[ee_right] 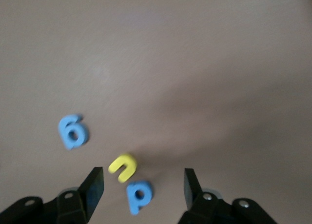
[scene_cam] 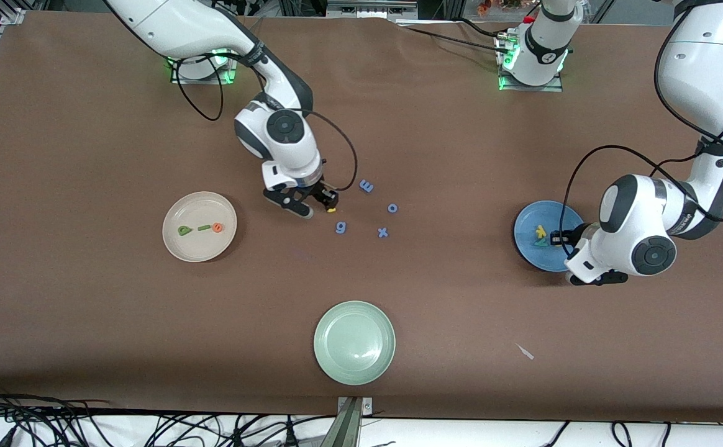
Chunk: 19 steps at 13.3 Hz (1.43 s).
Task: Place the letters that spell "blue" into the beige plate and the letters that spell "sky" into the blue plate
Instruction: 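Place the green p on the white plate while the left gripper carries S, then release the S on the blue plate while the right gripper grasps yellow n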
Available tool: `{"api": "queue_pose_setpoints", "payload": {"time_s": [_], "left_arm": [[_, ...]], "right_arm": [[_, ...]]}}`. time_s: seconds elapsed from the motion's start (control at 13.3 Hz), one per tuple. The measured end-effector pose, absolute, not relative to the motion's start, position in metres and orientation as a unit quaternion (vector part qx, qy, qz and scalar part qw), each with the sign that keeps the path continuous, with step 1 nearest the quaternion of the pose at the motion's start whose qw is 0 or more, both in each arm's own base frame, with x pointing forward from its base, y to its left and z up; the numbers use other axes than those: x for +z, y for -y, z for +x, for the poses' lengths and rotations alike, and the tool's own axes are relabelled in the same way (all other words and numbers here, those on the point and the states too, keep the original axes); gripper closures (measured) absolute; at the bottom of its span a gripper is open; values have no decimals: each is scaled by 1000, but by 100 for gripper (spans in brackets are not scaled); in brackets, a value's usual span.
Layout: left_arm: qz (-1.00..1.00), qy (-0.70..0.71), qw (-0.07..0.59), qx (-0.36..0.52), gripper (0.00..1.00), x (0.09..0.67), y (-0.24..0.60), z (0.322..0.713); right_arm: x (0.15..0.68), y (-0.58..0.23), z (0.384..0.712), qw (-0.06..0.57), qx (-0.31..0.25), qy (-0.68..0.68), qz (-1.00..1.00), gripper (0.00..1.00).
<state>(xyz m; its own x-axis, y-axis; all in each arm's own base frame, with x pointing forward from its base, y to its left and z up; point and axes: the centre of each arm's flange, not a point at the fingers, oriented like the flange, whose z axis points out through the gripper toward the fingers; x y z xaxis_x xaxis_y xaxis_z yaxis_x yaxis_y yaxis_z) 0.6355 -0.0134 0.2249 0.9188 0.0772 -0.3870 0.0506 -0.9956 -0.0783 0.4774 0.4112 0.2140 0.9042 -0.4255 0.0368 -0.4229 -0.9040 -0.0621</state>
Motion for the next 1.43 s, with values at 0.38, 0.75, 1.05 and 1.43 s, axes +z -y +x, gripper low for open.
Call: {"api": "queue_pose_setpoints", "payload": {"time_s": [0.38, 0.75, 1.05, 1.43], "left_arm": [[-984, 1, 33, 174, 0, 268, 55, 638], [-994, -26, 52, 96, 0, 416, 98, 632], [-998, -6, 58, 19, 0, 515, 87, 632], [-1000, 14, 25, -3, 0, 576, 77, 622]], "right_arm": [[205, -416, 474, 15, -44, -67, -997, 20], [175, -433, 453, 10, -52, 4, -999, 20], [167, -436, 450, 14, -65, 32, -997, 23], [175, -436, 463, 18, -79, 59, -995, 24]]}}
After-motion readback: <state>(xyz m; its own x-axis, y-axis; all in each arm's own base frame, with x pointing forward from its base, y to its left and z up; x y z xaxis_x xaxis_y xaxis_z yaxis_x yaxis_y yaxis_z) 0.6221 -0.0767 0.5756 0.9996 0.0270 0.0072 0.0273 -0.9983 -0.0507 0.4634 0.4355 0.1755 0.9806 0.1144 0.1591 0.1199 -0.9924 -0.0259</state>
